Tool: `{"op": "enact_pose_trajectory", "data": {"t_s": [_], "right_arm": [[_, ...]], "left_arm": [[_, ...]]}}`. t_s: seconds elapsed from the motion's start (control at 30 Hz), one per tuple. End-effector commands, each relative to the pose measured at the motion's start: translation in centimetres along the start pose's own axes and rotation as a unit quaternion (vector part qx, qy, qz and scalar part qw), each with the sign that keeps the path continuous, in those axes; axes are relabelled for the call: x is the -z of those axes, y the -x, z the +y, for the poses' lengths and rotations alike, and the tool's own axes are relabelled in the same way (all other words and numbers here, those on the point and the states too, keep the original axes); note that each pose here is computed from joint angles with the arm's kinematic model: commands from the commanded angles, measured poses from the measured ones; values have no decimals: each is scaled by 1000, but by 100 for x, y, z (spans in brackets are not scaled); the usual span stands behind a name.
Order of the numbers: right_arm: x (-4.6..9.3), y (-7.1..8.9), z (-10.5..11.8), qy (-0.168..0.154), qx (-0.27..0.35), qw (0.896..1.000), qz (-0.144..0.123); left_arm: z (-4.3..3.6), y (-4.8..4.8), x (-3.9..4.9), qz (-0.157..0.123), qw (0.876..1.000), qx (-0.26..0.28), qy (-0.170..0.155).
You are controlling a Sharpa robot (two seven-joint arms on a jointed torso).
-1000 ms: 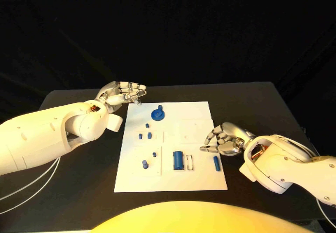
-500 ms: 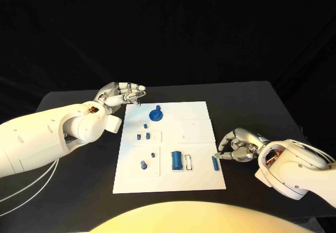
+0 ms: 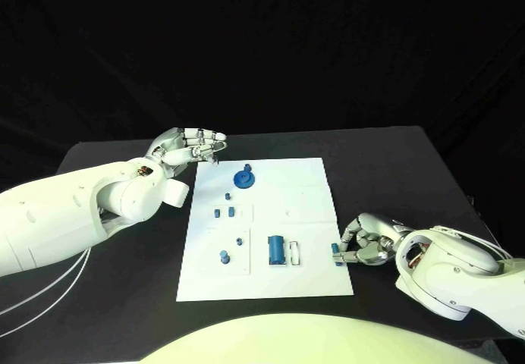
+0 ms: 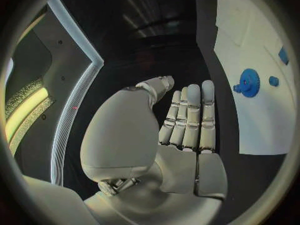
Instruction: Assemble the parts on the task board
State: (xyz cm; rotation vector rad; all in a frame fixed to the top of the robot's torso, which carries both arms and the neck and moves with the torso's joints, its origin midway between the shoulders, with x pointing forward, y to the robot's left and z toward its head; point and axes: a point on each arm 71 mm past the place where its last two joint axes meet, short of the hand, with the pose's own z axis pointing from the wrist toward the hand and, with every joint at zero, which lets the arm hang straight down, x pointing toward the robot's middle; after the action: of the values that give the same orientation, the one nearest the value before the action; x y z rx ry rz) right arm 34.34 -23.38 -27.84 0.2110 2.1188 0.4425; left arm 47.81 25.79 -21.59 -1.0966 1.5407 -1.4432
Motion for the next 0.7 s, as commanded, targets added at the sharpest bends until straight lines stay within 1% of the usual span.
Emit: {"op": "enact_pose_trajectory", "data": {"t_s": [0.03, 0.23, 0.4, 0.7], "right_arm": [[-16, -50, 6, -7, 23, 1000, 11], [-54, -113, 30, -9, 36, 999, 17], [-89, -157, 39, -8, 63, 998, 20], [-136, -188, 69, -2, 109, 994, 10]], "left_arm": [[-13, -10, 1, 7, 1000, 5, -6], [-13, 1, 5, 6, 1000, 5, -6], [-12, 2, 6, 6, 1000, 5, -6], [-12, 3, 8, 6, 1000, 5, -5]]}}
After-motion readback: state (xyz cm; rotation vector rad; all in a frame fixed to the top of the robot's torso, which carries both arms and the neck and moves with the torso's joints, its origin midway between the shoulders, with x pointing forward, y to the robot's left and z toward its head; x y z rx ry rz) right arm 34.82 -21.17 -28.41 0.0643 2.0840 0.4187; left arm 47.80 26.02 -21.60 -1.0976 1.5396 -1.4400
